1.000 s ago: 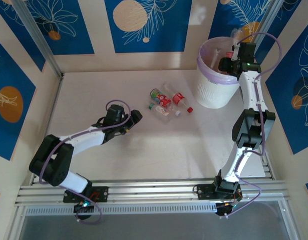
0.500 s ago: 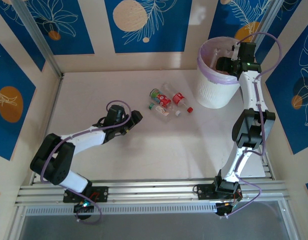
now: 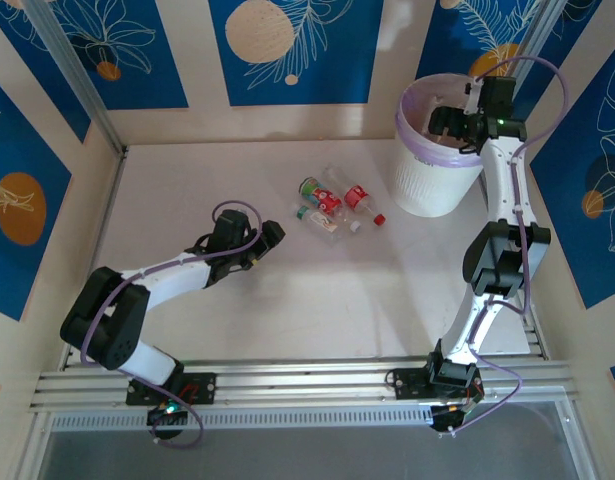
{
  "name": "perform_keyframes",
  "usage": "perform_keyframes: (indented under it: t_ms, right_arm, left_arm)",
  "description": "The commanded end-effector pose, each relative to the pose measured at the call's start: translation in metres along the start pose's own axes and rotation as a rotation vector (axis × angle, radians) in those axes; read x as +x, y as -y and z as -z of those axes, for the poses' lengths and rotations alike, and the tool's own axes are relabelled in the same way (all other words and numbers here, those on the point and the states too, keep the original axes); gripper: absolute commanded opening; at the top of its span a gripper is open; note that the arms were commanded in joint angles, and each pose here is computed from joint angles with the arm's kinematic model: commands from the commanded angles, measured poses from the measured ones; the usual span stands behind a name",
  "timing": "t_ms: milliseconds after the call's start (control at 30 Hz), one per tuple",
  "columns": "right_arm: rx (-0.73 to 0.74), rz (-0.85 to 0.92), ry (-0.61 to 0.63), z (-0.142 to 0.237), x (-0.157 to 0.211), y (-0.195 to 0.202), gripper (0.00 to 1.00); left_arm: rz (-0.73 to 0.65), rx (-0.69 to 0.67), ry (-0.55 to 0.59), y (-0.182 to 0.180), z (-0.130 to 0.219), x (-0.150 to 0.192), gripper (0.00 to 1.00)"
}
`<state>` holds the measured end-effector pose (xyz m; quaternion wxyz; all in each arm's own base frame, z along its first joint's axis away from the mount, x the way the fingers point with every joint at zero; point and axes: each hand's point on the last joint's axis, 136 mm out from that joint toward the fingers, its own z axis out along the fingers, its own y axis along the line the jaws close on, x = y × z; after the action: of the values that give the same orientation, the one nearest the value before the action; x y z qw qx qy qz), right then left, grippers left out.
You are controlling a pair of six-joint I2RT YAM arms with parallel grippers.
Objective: Put the plastic bottles in the bin
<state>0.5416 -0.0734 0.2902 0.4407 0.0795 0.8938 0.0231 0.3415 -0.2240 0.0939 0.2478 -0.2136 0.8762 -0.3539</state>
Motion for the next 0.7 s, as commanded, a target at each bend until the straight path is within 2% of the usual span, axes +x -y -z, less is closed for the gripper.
perform_keyframes:
  t_ms: [0, 400, 667]
  right_arm:
    - [-0.038, 0.013, 0.044, 0.027, -0.019, -0.015, 0.99]
    - [-0.069, 0.069, 0.220, 0.093, -0.057, -0.050, 0.99]
    - [-0.101, 0.106, 0.262, 0.129, -0.056, -0.073, 0.99]
  left_arm:
    - [-0.013, 0.010, -0.001, 0.006, -0.002, 0.001, 0.88]
    - [-0.015, 0.015, -0.009, 0.011, -0.007, -0.001, 0.88]
    - [-0.025, 0.020, -0.009, 0.018, -0.013, -0.005, 0.88]
